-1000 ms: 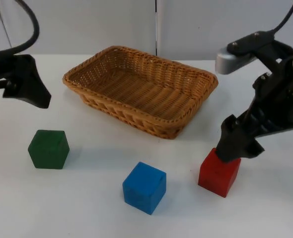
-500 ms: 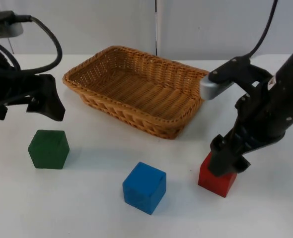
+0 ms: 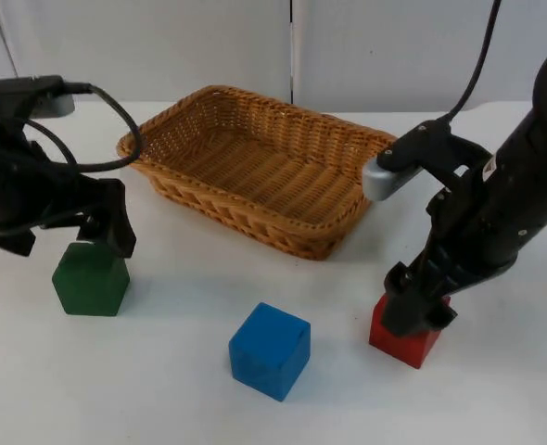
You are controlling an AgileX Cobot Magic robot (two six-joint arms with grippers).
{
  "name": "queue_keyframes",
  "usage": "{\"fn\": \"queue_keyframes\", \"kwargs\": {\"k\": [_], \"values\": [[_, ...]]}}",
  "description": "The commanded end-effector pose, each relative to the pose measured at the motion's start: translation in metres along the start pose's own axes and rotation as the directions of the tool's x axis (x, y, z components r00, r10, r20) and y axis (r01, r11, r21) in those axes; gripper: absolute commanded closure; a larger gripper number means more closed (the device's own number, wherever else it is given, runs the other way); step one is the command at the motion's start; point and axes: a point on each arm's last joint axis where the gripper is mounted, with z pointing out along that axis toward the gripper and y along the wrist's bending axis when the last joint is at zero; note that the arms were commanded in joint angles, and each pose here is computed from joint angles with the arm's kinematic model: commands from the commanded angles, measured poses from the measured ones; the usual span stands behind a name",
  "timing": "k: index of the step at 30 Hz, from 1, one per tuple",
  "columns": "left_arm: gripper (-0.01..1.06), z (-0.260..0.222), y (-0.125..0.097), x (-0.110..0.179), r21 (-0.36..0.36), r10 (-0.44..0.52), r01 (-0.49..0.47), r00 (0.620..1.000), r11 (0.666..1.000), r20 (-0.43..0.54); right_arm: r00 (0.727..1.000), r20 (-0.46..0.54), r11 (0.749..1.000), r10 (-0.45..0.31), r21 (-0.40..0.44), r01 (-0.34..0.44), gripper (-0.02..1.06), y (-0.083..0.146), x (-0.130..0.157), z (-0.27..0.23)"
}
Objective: Pick up one cube with each hand and place exactly two cubes into the same basket, leaving the remaining cube outside.
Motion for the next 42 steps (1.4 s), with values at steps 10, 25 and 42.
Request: {"fn": "queue_keyframes", "kwargs": {"k": [10, 25, 42], "values": [[0.00, 0.028, 0.006, 0.004, -0.032, -0.008, 0.008, 1.000, 0.999, -0.020, 0.999, -0.036, 0.999, 0.006, -0.035, -0.007, -0.01, 0.004, 0.006, 0.024], [0.00, 0.035, 0.009, 0.005, -0.042, -0.008, 0.007, 1.000, 0.999, -0.021, 1.000, 0.028, 1.000, 0.002, 0.007, -0.003, 0.00, 0.000, 0.001, 0.026], [0.43, 0.035, 0.007, 0.007, -0.022, -0.024, 0.023, 0.999, 0.999, -0.047, 0.999, 0.036, 1.000, 0.013, 0.006, -0.013, 0.79, 0.000, 0.000, 0.026]]}}
